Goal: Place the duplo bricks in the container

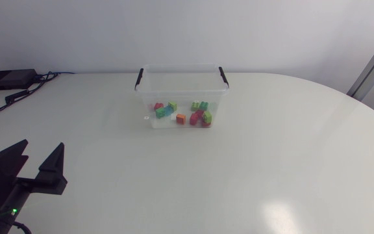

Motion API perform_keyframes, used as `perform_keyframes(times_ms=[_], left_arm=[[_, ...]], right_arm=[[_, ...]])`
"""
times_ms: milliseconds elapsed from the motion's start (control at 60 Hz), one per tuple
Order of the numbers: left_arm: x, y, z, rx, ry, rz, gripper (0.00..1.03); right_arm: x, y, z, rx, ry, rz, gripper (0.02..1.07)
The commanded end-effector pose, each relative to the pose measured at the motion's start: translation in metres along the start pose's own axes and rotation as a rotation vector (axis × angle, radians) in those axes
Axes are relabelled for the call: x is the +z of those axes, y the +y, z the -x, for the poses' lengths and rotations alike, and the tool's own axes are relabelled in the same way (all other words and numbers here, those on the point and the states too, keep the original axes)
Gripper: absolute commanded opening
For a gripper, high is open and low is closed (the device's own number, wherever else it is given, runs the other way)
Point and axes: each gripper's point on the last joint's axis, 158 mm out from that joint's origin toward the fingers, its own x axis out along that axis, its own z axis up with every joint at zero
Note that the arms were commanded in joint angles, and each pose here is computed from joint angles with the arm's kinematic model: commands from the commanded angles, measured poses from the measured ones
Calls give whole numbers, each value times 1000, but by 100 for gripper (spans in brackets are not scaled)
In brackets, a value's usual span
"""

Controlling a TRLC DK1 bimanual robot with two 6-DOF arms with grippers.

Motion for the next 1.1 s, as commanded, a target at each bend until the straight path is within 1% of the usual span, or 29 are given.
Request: perform_keyframes(times_ms=[0,100,200,300,467,633,750,850,1083], left_arm=[[-7,0,0,0,10,-15,99],[-7,0,0,0,10,-15,99],[-7,0,0,0,10,-15,99],[-7,0,0,0,10,-15,99],[-7,0,0,0,10,-15,99],[-7,0,0,0,10,-15,99],[-7,0,0,0,10,-15,99],[-7,0,0,0,10,-15,99],[-7,0,0,0,10,-15,99]], right_arm=[[-16,-12,9,-31,15,-42,103],[-27,-26,28,-25,4,-100,103],[-38,-38,51,-30,-49,-143,103],[-57,-35,63,-11,-65,-151,103],[-79,-23,66,27,-78,-147,103],[-95,-18,69,36,-91,-146,103],[-101,-12,70,60,-105,-144,103],[-105,0,66,102,-103,-133,103],[-102,27,56,199,-153,-125,103]])
